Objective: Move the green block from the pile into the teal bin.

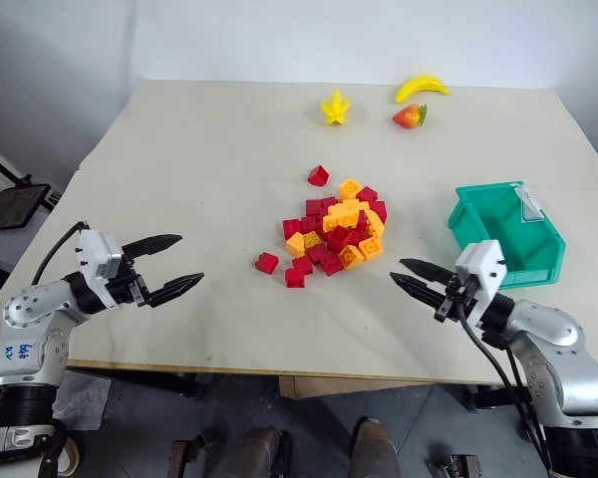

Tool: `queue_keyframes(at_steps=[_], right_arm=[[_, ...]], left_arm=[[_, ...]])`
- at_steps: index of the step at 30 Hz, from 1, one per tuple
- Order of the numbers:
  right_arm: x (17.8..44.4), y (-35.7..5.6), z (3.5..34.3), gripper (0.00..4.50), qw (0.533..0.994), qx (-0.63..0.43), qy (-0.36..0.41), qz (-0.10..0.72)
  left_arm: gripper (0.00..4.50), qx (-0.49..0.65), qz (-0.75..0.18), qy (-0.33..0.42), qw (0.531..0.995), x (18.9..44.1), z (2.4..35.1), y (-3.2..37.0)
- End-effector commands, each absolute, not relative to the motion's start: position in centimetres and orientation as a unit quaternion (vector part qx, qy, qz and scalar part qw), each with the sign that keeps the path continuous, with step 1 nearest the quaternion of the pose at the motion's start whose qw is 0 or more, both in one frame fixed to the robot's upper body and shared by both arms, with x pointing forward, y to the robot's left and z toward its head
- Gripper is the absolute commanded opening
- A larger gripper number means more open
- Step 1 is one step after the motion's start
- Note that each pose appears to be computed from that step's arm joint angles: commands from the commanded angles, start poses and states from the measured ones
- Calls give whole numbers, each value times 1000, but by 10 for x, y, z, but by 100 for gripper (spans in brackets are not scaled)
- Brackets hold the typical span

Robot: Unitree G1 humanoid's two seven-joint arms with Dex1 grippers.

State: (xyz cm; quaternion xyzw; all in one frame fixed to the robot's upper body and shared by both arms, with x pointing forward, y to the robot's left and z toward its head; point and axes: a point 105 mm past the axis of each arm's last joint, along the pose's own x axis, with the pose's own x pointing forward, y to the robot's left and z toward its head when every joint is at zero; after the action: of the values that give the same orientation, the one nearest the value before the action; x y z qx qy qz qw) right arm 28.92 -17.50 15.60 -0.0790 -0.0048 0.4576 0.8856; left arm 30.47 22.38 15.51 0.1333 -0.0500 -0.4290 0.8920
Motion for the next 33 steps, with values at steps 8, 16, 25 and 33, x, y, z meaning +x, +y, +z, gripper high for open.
queue_keyframes(at_steps=[8, 16, 25, 33], right_arm=[[362, -85, 156, 1, 869, -113, 3, 482], [418, -61, 164, 1, 898, -150, 29, 412], [461, -139, 194, 1, 957, -131, -3, 258], [453, -145, 179, 1, 949, -129, 18, 286]], left_arm=[[450, 125, -447, -81, 882, 300, 168, 199], [450, 122, -443, -92, 883, 305, 171, 194], [450, 113, -426, -100, 892, 310, 174, 196], [450, 104, -426, -104, 893, 315, 172, 190]])
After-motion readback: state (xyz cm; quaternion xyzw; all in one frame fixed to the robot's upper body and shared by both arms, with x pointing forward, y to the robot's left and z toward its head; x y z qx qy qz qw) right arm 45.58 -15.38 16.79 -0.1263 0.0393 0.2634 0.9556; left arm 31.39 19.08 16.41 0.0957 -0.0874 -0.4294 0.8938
